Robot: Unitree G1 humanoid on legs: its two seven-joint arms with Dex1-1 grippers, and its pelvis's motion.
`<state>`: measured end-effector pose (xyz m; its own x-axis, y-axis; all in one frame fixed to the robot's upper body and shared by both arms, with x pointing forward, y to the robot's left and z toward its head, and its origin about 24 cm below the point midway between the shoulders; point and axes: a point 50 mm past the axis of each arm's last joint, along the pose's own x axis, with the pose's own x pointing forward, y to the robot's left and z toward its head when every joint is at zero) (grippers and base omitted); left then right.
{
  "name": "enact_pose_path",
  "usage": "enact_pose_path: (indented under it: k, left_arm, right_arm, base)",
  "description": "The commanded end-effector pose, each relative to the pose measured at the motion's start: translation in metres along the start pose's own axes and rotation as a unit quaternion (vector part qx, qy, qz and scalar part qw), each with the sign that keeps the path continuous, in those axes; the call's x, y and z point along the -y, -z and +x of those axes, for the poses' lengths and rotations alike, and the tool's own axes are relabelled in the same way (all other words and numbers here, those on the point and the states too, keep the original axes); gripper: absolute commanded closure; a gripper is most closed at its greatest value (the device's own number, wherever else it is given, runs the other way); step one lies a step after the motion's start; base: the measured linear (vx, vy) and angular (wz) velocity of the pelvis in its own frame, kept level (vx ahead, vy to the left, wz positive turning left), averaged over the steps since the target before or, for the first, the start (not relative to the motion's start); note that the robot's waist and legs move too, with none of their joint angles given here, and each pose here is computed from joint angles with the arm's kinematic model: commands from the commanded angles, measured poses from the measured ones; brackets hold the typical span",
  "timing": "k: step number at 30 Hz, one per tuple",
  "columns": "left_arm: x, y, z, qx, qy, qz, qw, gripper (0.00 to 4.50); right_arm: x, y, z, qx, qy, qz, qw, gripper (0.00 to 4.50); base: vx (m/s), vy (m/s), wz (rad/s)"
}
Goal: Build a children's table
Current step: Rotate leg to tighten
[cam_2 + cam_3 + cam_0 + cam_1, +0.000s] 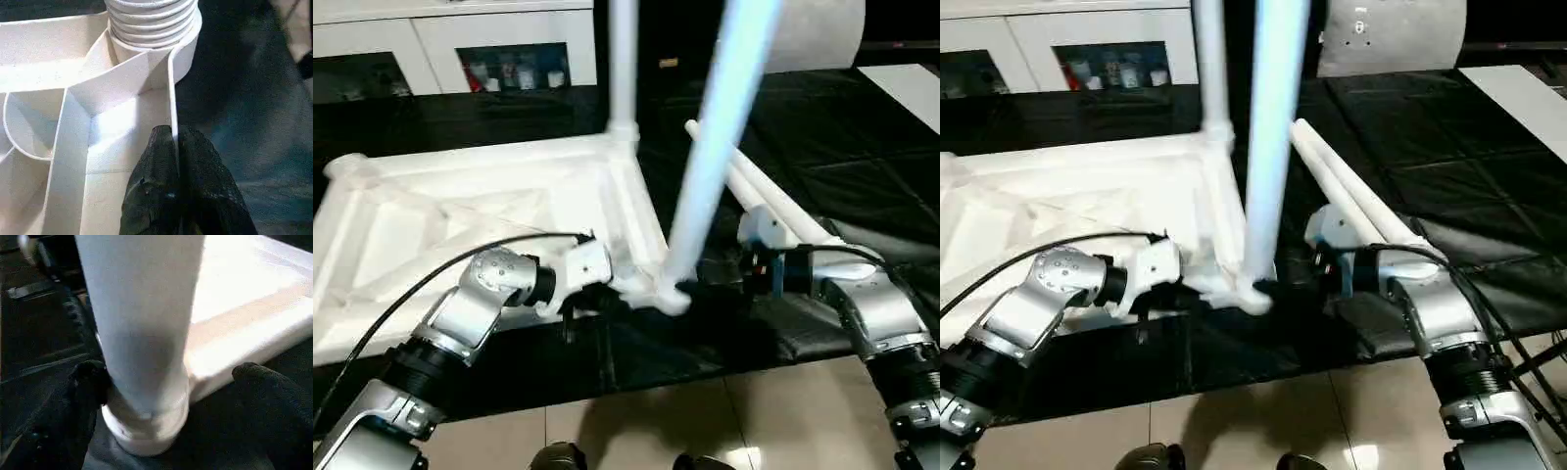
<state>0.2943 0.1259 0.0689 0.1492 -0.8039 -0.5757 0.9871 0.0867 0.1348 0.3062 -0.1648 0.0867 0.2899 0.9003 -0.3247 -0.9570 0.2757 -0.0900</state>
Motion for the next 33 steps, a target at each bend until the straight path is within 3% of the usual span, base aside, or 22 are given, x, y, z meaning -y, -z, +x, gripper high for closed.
enact_pose_path:
  k: [1, 4, 24, 28, 30, 33]
  left_arm:
    - [0.015, -0.004, 0.012, -0.002, 0.067, 0.025, 0.997, 4.5]
    - [0.016, -0.005, 0.014, 0.0, 0.073, 0.03, 0.997, 4.5]
    - [0.013, -0.002, 0.013, -0.001, 0.073, 0.02, 0.997, 4.5]
    - [0.009, -0.008, 0.016, 0.028, 0.017, -0.038, 0.999, 4.5]
    - [-0.001, -0.014, 0.022, 0.05, -0.06, -0.104, 0.991, 4.5]
    - [-0.005, -0.019, 0.027, 0.062, -0.097, -0.13, 0.985, 4.5]
  right_arm:
    - [0.001, 0.0, 0.0, -0.016, -0.012, -0.01, 1.0, 0.02]
    - [-0.003, 0.001, 0.004, -0.019, -0.033, -0.008, 0.999, 0.02]
    - [-0.014, 0.01, 0.007, -0.011, -0.085, 0.066, 0.994, 1.68]
    - [-0.013, 0.009, 0.021, 0.018, -0.026, 0.106, 0.994, 1.79]
    - [-0.005, 0.013, 0.039, 0.018, 0.077, 0.131, 0.988, 1.8]
    - [-0.001, 0.013, 0.049, 0.029, 0.127, 0.155, 0.979, 1.81]
  base:
    - [0.0, 0.0, 0.0]
    - [0.0, 0.0, 0.0]
    - [0.0, 0.0, 0.0]
    - [0.0, 0.0, 0.0]
    - [0.0, 0.0, 0.0]
    - [0.0, 0.0, 0.0]
